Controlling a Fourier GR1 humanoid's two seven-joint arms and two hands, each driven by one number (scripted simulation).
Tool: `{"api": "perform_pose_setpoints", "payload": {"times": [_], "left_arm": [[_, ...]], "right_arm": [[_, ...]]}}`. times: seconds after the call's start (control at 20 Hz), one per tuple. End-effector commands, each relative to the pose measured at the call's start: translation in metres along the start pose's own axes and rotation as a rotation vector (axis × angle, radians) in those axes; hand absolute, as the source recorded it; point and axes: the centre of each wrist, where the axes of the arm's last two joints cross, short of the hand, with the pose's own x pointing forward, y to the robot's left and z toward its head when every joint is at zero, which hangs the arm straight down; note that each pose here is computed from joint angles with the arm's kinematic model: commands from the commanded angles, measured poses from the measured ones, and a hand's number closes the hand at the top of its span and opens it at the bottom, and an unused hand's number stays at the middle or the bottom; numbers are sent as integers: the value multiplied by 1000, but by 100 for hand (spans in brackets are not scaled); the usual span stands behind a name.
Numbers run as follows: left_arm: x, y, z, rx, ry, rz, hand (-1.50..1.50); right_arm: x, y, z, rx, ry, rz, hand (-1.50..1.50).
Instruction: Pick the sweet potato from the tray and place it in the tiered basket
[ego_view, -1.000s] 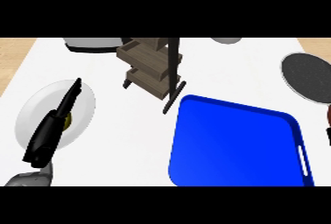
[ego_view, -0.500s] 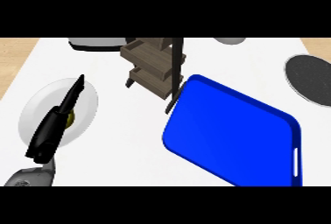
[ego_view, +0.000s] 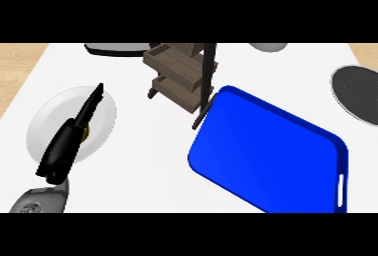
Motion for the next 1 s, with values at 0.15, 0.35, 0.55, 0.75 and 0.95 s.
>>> {"api": "perform_pose_setpoints", "payload": {"times": [0.15, 0.35, 0.55, 0.75, 0.95], "left_arm": [[0, 3, 8, -3, 3, -5, 0], [9, 0, -2, -19, -13, 0, 0], [9, -4, -2, -14, -24, -3, 0], [18, -8, -11, -12, -28, 8, 0], [10, 3, 0, -23, -33, -5, 0]], "right_arm": [[70, -3, -41, 26, 211, -8, 150], [104, 29, -66, 74, 231, -59, 150], [134, 54, -80, 132, 247, -44, 150], [153, 78, -95, 149, 267, -65, 150], [143, 114, -116, 185, 301, -65, 150]]}}
